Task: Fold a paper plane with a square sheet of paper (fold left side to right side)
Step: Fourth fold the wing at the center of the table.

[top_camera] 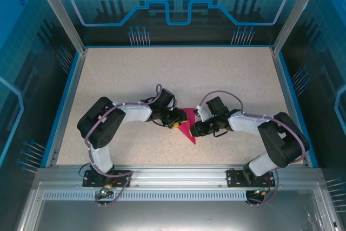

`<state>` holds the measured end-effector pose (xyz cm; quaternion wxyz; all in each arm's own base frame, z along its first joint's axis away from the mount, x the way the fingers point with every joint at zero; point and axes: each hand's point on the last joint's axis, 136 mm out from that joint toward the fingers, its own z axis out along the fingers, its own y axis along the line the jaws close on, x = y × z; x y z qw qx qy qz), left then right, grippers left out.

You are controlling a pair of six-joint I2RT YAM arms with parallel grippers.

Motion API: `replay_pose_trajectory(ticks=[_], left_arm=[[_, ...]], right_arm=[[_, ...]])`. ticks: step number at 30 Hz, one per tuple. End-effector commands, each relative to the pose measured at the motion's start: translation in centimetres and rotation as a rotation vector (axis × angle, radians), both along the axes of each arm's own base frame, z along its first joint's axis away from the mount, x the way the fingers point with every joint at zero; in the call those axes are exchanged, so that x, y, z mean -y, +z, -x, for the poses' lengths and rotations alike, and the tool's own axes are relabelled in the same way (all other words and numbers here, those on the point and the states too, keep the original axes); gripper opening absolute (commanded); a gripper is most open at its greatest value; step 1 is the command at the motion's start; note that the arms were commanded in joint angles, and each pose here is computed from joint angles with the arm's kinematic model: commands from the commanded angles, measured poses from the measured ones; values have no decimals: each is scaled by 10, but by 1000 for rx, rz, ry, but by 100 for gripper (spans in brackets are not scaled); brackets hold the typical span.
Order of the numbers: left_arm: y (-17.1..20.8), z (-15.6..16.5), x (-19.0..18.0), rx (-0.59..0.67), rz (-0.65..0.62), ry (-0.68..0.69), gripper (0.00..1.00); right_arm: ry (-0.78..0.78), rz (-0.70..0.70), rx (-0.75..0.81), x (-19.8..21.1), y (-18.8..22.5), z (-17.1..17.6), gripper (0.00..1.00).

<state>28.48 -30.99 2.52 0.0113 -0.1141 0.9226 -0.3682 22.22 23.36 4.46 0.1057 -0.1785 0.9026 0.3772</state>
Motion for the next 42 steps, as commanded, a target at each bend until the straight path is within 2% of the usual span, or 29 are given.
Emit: replay_pose_trajectory(ticks=[1,6,13,19,24,32,42], left_arm=[[-18,9,-5,-45,-53,-17,44],[-16,8,-4,-42,-51,-16,44],[-15,8,-5,-39,-52,-15,44],[-16,9,-5,-43,-53,-16,44],[-15,9,-5,-43,-52,-16,44],[-15,9,-5,-41,-53,-19,44],[-16,10,-6,-45,-56,-19,44]], right_arm=[[-14,-91,14,-5,24,-15,40],[-40,-121,-40,-6,22,-29,41],[-40,-127,-88,-11,10,-34,34],[-48,-99,-100,-8,-1,-33,33],[-42,-103,-123,-9,-5,-31,25],[-49,-74,-121,-6,-9,-32,7],[-73,-10,-123,6,-19,-33,3]])
